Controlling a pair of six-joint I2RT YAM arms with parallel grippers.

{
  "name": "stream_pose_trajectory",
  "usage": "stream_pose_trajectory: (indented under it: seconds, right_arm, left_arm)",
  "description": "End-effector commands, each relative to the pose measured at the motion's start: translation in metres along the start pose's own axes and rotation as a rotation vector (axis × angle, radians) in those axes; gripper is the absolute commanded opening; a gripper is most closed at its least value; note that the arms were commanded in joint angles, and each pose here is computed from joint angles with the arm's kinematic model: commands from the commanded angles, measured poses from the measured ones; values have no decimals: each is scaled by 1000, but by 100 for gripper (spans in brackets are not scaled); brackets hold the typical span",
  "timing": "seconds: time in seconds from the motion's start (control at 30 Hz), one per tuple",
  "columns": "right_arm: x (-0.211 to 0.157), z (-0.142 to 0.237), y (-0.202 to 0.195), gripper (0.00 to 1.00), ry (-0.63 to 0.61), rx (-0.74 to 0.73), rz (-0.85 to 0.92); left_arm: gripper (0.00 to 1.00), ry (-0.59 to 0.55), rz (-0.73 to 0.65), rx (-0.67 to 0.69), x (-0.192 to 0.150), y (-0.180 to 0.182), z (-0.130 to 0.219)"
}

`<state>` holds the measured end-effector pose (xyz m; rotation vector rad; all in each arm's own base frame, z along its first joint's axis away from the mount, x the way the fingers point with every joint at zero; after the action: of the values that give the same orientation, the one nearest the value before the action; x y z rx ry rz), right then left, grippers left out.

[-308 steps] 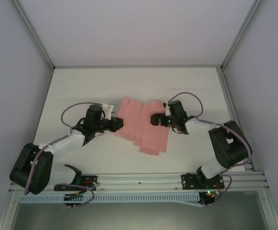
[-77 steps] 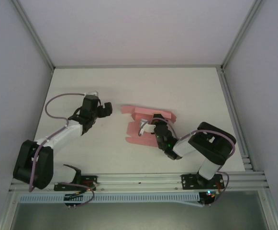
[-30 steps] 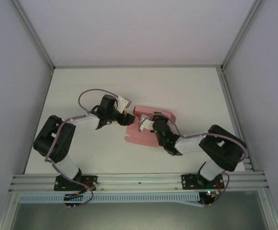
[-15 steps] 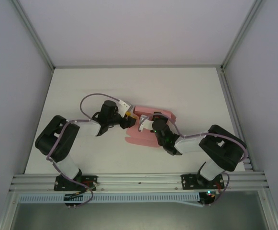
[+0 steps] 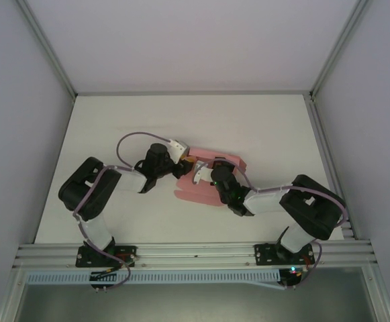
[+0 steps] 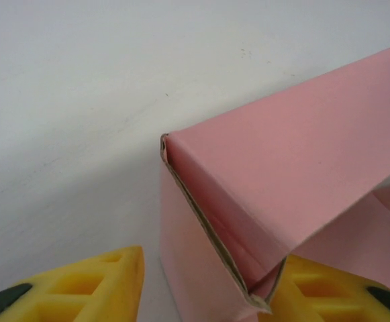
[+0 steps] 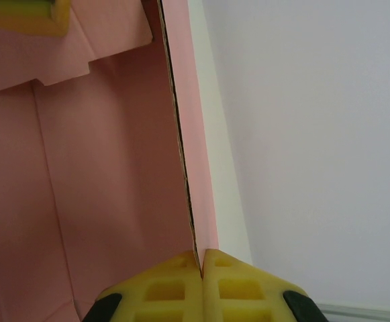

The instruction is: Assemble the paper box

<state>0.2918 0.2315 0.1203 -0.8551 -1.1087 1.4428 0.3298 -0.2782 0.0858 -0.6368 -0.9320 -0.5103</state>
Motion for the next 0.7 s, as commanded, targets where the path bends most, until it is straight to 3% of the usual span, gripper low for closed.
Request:
stream_pose_trajectory:
  seconds: [0.0, 0.3, 0.4, 0.67]
  right_arm:
    - [-6, 6, 55, 0, -6, 209, 95]
    - [-6, 7, 57, 0, -6, 235, 67]
    - [-6, 7, 58, 0, 2, 248, 56]
    - [-14, 10, 59, 0, 37, 259, 51]
  left_arm:
    - [43, -50, -29, 90, 3, 8, -6]
    - [16, -90, -4, 264, 2, 20, -24]
    - [3, -108, 16, 366, 1, 29, -25]
    - [0, -163, 134, 652, -6, 62, -7]
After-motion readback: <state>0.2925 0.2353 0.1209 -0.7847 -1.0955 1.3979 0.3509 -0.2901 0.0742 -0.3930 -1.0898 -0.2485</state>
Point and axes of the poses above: each hand's point on the last joint's axis, 136 mm out from that joint toward the fingers, its own z axis back along the fingers, its own y axis along the line the jaws close on, x = y × z, the point moved 3 cm from there along z, back along the fingers, and after that the axes turned 12 degrees about z, right-handed, at the moved point
